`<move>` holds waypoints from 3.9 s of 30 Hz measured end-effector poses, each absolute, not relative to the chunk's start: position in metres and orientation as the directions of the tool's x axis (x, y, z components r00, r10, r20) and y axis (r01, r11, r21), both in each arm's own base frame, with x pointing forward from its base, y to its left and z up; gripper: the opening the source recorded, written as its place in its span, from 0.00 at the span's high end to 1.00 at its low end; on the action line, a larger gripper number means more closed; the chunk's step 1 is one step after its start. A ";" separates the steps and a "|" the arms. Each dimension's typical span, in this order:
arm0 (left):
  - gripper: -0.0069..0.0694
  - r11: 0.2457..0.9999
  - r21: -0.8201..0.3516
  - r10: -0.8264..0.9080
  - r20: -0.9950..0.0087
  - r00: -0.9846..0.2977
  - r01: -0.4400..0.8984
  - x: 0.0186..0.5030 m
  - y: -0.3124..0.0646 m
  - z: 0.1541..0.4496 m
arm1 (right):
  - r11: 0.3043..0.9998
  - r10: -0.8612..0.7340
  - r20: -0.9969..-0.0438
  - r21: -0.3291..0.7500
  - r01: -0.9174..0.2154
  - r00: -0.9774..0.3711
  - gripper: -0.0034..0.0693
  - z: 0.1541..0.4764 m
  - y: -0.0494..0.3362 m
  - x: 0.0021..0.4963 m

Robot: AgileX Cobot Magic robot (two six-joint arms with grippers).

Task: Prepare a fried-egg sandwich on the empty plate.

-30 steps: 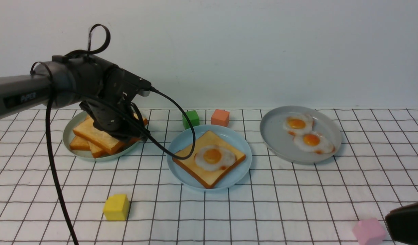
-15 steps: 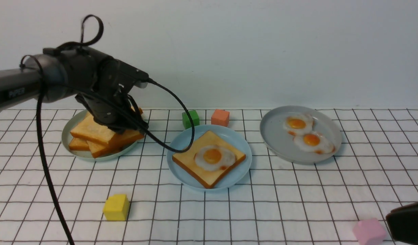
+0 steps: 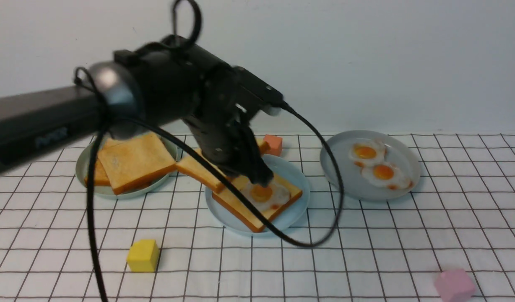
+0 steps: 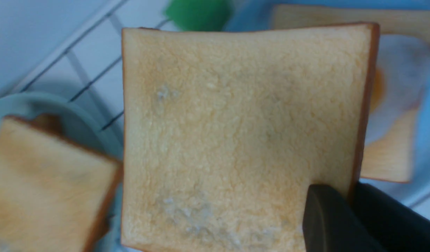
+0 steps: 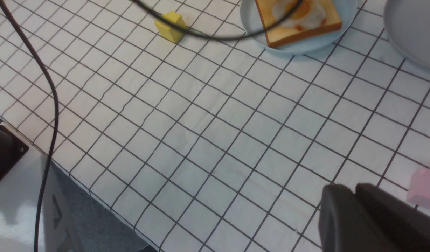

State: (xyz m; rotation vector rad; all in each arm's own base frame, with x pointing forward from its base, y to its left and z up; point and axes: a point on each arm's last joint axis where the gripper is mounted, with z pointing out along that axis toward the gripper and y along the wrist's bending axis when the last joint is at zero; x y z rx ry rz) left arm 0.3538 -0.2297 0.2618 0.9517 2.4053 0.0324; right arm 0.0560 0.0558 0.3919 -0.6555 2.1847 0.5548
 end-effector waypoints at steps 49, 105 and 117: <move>0.48 0.763 0.219 0.625 -0.492 -0.606 0.609 0.326 -0.274 0.252 | 0.783 -0.230 -0.788 0.200 -0.590 -0.571 0.83 0.394 0.049 0.046; 0.93 0.560 -0.097 0.025 -0.991 -0.133 0.823 0.041 -0.056 0.277 | 0.964 0.059 -0.841 0.189 -0.189 -0.538 0.96 0.313 0.015 0.027; 0.93 0.562 -0.095 0.027 -0.991 -0.132 0.822 0.041 -0.056 0.277 | 0.994 0.062 -0.941 0.090 -0.068 -0.333 0.97 0.173 0.008 0.051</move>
